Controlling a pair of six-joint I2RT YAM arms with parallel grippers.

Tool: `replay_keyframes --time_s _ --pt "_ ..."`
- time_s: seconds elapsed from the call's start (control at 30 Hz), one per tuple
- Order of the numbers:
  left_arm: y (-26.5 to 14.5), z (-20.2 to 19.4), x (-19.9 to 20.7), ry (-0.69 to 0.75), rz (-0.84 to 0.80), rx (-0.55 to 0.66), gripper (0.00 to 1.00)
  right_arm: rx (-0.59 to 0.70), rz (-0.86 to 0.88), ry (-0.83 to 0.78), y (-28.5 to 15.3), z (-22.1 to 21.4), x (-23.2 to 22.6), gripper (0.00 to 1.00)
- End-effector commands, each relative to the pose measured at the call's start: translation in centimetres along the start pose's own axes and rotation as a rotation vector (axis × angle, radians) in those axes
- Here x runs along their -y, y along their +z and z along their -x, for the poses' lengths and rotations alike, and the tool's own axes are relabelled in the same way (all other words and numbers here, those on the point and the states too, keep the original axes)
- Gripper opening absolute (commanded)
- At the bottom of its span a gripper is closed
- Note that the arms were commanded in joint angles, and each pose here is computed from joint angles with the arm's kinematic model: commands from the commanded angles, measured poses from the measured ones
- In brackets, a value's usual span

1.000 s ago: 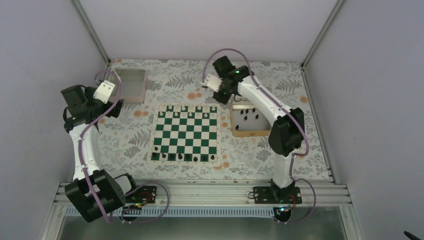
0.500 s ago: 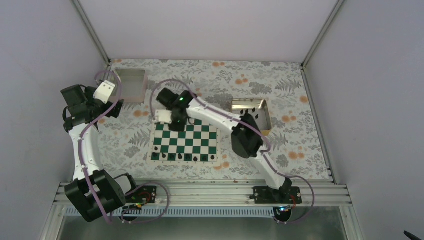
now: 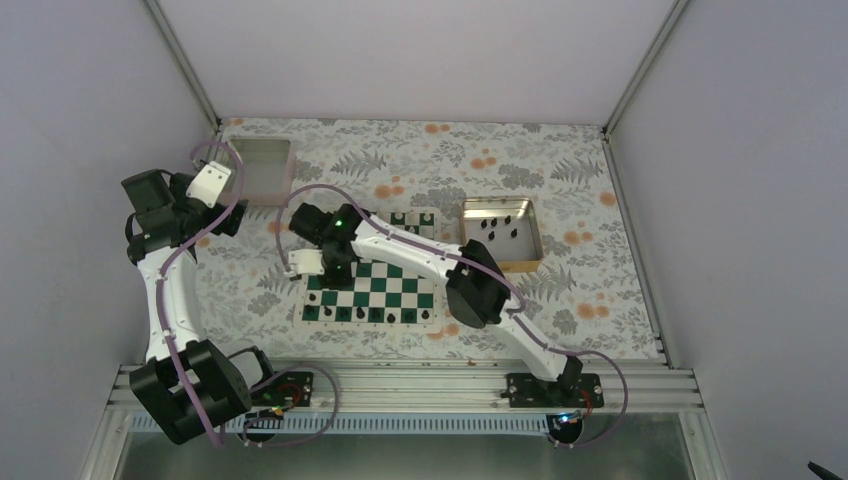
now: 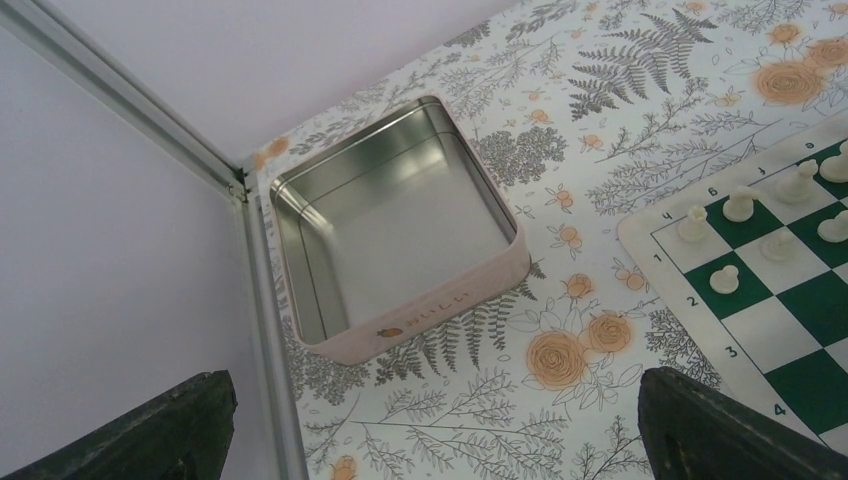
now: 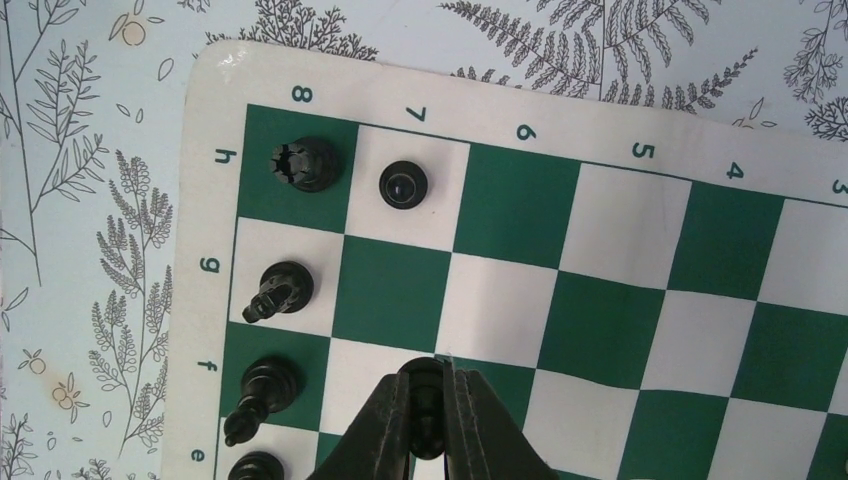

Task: Set up the chess pieces on the board
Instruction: Place the chess piece on the chessboard.

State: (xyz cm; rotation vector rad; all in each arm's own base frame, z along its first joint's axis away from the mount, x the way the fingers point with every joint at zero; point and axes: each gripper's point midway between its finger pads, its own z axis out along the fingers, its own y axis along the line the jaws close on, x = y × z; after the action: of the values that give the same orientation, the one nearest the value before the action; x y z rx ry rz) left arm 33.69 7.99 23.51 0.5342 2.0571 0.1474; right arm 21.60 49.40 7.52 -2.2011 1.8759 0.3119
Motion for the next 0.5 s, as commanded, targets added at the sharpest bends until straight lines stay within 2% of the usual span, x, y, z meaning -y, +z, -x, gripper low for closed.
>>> replay_keyframes --time_s 0.0,0.47 --pt "-0.4 0.6 -0.1 0.019 -0.009 0.024 1.00 0.000 0.050 -0.008 1.2 0.1 -0.9 0.09" --pt "-0.5 0.5 0.0 0.015 -0.008 0.025 1.00 -0.014 0.079 -0.024 3.0 0.2 -2.0 0.09"
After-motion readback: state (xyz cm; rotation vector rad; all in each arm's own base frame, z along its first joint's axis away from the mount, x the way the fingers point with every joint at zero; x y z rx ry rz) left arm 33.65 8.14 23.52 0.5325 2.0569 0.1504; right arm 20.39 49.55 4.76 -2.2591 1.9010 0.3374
